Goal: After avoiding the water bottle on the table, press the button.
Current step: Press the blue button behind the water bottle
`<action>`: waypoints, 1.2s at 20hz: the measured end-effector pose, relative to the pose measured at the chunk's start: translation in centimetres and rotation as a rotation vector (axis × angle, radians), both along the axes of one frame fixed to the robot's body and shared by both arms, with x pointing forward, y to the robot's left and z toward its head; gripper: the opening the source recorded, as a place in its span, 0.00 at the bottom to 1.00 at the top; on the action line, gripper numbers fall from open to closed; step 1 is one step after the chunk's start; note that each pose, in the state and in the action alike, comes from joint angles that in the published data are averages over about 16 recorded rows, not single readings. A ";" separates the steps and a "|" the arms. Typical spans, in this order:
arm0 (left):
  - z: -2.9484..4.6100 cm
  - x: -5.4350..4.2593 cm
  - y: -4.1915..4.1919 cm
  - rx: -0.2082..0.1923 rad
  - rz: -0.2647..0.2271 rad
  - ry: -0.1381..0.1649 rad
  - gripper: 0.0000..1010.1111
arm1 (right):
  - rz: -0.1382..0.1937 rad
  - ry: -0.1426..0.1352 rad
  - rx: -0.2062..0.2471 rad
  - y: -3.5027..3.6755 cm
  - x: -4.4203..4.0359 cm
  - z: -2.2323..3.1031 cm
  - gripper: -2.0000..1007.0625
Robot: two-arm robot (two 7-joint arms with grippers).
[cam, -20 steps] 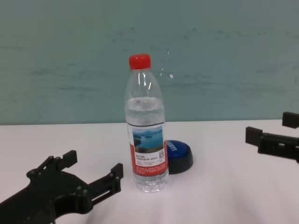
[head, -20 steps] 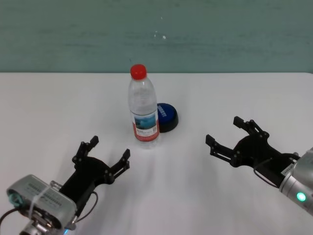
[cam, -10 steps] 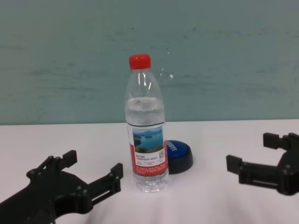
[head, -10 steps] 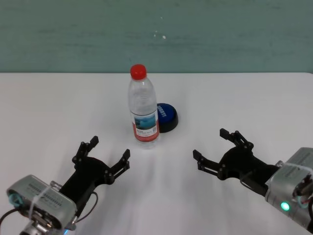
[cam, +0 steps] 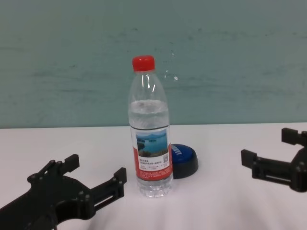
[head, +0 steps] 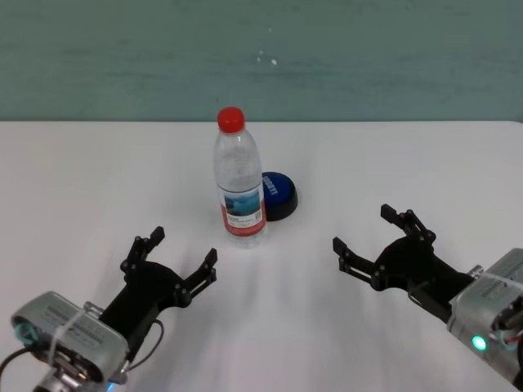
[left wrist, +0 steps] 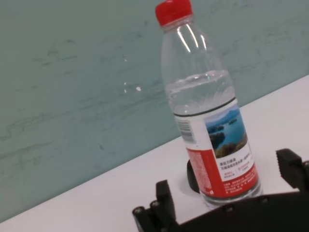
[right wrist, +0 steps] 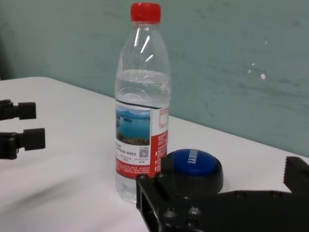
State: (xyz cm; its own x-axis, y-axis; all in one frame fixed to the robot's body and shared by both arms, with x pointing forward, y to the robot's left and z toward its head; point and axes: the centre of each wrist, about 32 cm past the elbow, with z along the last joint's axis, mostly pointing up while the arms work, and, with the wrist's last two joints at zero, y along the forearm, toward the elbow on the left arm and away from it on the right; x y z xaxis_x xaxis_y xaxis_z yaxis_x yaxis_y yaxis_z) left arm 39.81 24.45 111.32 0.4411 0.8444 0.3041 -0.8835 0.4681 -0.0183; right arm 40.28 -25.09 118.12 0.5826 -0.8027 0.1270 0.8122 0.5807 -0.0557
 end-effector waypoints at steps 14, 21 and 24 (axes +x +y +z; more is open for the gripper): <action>0.00 0.00 0.00 0.000 0.000 0.000 0.99 | 0.025 0.003 0.039 -0.42 0.10 -0.79 1.00; 0.00 0.00 0.00 0.000 0.000 0.000 0.99 | 0.033 0.004 0.047 -0.70 -0.12 -0.82 1.00; 0.00 0.00 0.00 0.000 0.000 0.000 0.99 | 0.032 0.003 0.051 -0.97 -0.27 -0.80 1.00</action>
State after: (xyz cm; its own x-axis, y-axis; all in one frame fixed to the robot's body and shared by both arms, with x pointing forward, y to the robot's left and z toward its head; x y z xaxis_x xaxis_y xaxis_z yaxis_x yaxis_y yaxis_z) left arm 39.81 24.45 111.32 0.4411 0.8444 0.3041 -0.8835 0.4681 -0.0183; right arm 40.01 -26.06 117.32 0.6083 -0.7892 0.0843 0.7932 0.6083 -0.0279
